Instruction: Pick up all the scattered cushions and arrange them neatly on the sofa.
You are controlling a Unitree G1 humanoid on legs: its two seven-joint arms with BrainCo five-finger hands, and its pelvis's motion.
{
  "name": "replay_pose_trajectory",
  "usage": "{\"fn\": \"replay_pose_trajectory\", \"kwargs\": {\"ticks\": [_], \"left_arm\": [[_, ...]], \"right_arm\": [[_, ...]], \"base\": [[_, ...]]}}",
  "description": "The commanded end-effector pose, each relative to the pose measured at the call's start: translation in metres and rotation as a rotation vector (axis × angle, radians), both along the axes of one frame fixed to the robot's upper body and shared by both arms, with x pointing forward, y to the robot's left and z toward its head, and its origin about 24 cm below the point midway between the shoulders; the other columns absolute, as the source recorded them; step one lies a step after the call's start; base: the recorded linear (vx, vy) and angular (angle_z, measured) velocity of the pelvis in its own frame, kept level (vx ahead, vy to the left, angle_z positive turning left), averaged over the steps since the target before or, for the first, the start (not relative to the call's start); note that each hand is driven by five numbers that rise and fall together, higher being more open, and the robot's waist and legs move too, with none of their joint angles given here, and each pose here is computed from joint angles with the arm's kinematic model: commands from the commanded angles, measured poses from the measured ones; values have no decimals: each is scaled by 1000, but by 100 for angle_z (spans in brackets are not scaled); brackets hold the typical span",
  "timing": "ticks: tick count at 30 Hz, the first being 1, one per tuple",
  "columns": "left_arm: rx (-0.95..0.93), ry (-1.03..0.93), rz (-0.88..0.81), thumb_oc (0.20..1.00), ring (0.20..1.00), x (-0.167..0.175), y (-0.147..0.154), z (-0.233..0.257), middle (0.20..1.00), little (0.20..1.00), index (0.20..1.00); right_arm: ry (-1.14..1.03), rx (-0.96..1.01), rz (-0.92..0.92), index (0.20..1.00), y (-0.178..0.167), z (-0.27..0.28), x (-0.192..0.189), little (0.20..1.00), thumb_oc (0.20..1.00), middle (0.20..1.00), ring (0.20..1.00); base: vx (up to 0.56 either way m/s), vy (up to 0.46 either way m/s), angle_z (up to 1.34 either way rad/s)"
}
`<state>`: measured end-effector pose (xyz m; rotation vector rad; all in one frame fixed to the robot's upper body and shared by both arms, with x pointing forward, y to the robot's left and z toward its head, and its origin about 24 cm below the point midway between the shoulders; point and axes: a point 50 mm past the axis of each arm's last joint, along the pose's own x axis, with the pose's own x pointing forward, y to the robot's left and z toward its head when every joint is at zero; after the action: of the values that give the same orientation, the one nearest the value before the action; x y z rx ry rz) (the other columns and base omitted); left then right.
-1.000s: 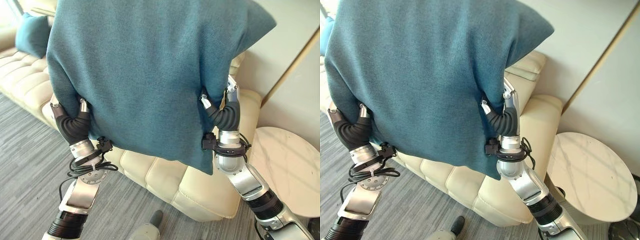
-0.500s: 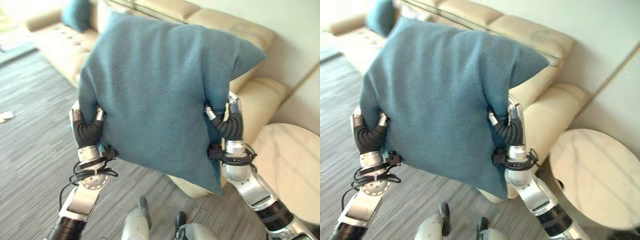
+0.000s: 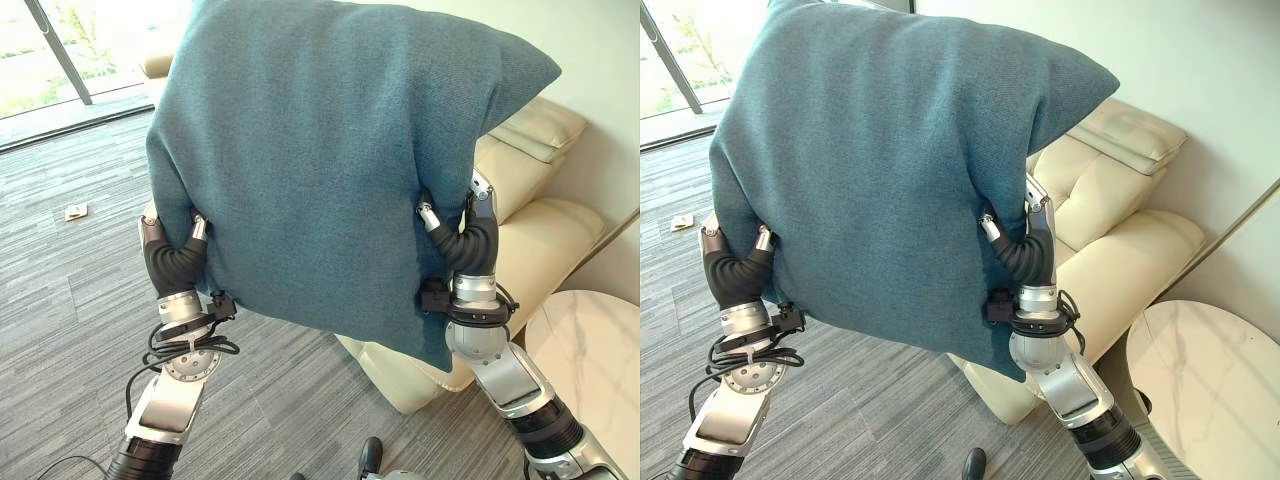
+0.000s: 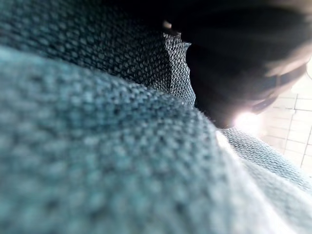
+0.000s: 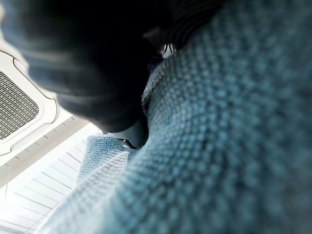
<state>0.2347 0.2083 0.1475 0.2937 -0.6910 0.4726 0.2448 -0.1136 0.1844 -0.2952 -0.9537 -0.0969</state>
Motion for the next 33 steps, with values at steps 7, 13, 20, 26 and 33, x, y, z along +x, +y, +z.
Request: {"fn": "replay_pose_trajectory", "kwargs": {"ticks": [7, 13, 20, 26, 33], "left_arm": [[146, -248, -217, 200, 200, -5, -31, 47, 200, 200, 200], [139, -275, -253, 200, 200, 3, -42, 52, 200, 200, 200], [146, -285, -217, 200, 200, 4, -39, 52, 200, 200, 200], [131, -271, -223, 200, 200, 2, -38, 48, 200, 200, 200], [99, -232, -201, 200, 200, 2, -30, 42, 200, 200, 200]], "right_arm": [[-164, -18, 160, 200, 28, 25, -13, 200, 200, 200, 200], [-168, -12, 148, 200, 27, 26, -11, 200, 200, 200, 200], [-164, 3, 172, 200, 27, 26, -12, 200, 200, 200, 200], [-141, -9, 184, 200, 23, 22, -11, 200, 200, 200, 200], [-130, 2, 182, 200, 17, 22, -11, 200, 200, 200, 200]], "base": [[4, 107, -3], [159, 115, 33], [279, -84, 21], [317, -128, 11], [186, -108, -36]]}}
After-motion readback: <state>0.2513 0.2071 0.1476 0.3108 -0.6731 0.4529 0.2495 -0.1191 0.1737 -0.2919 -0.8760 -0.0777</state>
